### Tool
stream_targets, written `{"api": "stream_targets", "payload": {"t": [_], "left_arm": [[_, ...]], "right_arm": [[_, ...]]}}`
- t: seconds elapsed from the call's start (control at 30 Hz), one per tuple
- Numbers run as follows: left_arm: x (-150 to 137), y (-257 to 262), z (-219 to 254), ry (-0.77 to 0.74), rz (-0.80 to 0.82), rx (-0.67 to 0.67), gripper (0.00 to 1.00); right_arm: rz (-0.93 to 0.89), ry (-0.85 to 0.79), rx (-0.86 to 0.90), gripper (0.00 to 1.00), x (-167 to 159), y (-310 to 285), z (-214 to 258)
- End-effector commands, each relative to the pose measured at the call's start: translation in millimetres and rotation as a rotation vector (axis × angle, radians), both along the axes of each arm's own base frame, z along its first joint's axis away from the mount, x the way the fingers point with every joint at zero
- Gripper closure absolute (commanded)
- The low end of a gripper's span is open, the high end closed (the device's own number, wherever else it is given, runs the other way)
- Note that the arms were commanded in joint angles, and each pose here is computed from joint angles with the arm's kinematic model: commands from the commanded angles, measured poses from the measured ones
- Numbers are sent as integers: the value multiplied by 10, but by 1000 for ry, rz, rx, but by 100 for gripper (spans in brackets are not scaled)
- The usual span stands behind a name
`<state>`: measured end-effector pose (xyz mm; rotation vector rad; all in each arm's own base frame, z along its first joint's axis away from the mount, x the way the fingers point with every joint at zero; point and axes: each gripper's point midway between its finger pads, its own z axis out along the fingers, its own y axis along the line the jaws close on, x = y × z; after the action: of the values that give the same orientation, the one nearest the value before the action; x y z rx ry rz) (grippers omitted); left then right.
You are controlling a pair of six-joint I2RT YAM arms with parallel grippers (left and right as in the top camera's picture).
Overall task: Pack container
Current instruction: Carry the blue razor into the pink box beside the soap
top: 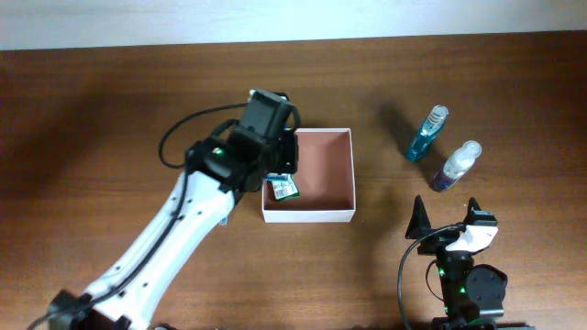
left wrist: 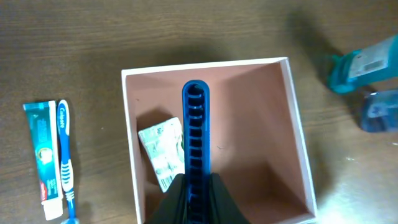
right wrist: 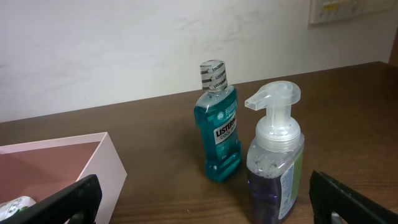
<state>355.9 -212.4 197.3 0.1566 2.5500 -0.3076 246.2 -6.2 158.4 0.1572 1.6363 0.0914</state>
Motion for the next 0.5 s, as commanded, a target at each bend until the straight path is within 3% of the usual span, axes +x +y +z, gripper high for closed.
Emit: {"api": "stream_targets", "payload": {"t": [0.0,0.47], "left_arm": [[86,-13,-113,2,30,41,100],[261,-60,-843,105,63,140,99]], "right_arm": [[-10,5,7,2,-3,-22,-26],[-10,5,7,2,-3,-22,-26]]}}
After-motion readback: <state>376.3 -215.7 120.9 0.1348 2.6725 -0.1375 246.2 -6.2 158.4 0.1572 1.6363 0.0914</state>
